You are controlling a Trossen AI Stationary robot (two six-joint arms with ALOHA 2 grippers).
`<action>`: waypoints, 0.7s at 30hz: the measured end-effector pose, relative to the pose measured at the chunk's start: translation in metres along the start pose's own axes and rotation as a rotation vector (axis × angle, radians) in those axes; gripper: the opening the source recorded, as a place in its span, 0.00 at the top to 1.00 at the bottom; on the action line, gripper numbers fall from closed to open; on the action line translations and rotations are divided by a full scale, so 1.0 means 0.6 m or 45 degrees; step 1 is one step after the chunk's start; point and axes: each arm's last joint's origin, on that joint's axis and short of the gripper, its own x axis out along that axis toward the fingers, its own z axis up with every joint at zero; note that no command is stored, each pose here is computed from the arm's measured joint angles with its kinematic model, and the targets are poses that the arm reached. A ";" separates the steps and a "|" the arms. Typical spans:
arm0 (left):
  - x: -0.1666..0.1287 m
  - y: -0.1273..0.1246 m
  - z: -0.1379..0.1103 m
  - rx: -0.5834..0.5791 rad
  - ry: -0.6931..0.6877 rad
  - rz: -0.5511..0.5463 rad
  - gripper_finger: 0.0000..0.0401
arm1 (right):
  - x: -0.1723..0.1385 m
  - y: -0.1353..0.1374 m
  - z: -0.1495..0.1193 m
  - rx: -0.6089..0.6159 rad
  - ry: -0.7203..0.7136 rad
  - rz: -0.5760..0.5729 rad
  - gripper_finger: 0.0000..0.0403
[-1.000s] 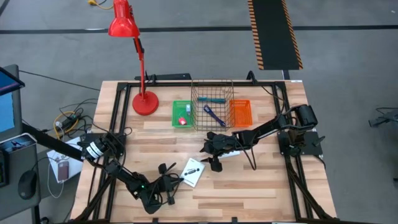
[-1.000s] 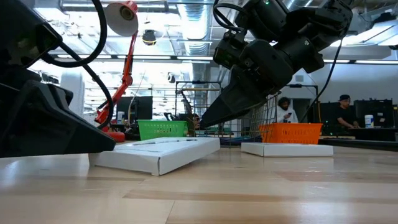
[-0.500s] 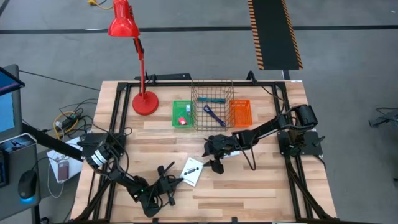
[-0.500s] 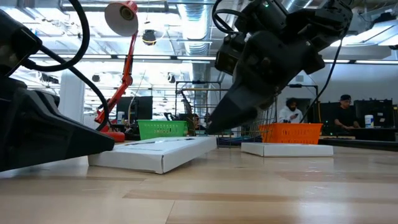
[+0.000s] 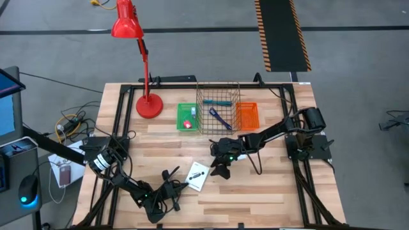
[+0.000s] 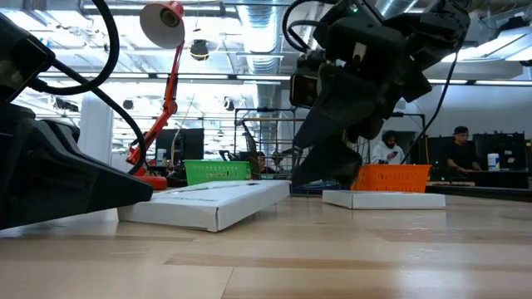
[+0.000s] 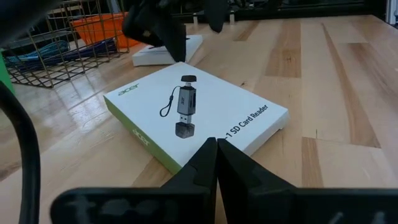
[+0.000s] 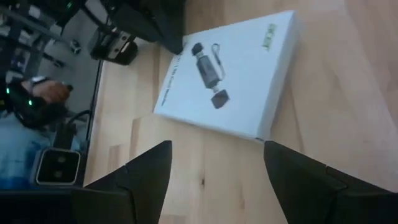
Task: Pick and place items into bin
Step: Put the left white box into the orange bin
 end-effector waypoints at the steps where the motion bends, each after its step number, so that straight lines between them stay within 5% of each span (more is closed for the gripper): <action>1: 0.000 0.000 0.000 0.000 0.000 0.000 1.00 | 0.003 -0.004 0.000 0.033 0.002 -0.005 0.38; 7: 0.000 -0.001 0.000 0.003 0.000 -0.001 1.00 | 0.019 -0.027 0.001 0.191 0.035 0.003 0.38; 21: -0.001 -0.001 0.001 0.010 -0.002 -0.006 1.00 | 0.035 -0.012 0.035 0.184 0.149 0.023 0.38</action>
